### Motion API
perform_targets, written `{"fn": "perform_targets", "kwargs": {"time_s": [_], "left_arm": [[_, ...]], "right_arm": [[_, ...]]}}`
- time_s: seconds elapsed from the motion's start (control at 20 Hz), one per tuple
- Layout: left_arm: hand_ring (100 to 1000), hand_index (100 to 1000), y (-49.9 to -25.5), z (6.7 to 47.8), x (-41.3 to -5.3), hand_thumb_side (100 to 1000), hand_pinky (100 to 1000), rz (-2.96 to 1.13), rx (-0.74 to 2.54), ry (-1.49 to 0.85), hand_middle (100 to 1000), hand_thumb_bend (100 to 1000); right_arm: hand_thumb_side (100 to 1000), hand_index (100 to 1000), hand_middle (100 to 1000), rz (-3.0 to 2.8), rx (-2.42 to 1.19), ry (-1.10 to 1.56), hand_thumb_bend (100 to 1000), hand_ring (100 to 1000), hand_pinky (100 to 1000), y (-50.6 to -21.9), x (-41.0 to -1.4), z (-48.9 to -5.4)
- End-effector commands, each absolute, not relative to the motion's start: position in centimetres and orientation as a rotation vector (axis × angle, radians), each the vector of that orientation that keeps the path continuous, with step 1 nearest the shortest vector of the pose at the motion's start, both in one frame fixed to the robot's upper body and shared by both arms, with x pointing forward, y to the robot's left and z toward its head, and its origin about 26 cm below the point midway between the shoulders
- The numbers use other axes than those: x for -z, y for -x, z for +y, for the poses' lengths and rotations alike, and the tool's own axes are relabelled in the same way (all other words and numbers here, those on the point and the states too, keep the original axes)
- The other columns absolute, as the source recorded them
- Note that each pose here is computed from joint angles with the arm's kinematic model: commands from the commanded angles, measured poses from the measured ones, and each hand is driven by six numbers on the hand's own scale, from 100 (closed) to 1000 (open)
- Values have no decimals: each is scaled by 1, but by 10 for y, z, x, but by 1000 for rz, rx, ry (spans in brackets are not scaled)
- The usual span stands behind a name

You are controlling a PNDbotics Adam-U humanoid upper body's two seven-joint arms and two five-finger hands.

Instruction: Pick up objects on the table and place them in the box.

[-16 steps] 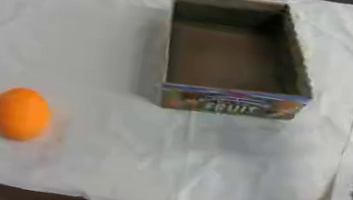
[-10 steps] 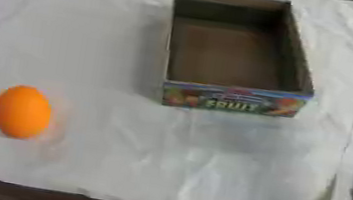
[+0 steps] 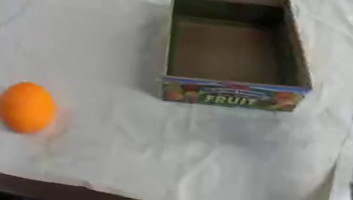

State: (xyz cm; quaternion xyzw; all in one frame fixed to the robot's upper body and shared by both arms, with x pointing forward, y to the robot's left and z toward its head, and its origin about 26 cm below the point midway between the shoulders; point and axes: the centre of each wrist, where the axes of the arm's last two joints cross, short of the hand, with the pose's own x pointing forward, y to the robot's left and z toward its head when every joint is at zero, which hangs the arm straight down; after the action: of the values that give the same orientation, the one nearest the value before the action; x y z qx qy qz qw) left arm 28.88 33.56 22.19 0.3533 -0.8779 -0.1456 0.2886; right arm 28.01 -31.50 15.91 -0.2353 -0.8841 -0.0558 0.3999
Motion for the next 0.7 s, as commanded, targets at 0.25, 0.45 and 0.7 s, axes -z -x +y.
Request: {"fn": "perform_targets", "kwargs": {"time_s": [0.25,0.45,0.7], "left_arm": [[556,859,-292,335,-267,623,558,-2185,827,-1260,729,174],[573,890,-298,324,-279,658,559,-2103,1017,-1350,720,181],[580,920,-304,303,-292,804,554,-1972,1320,-1365,695,245]], "right_arm": [[1000,836,698,-2261,102,619,100,905,941,-277,-168,-319],[1000,836,697,-2261,95,611,100,904,940,-277,-168,-318],[1000,836,696,-2258,83,600,100,905,942,-278,-168,-316]]}}
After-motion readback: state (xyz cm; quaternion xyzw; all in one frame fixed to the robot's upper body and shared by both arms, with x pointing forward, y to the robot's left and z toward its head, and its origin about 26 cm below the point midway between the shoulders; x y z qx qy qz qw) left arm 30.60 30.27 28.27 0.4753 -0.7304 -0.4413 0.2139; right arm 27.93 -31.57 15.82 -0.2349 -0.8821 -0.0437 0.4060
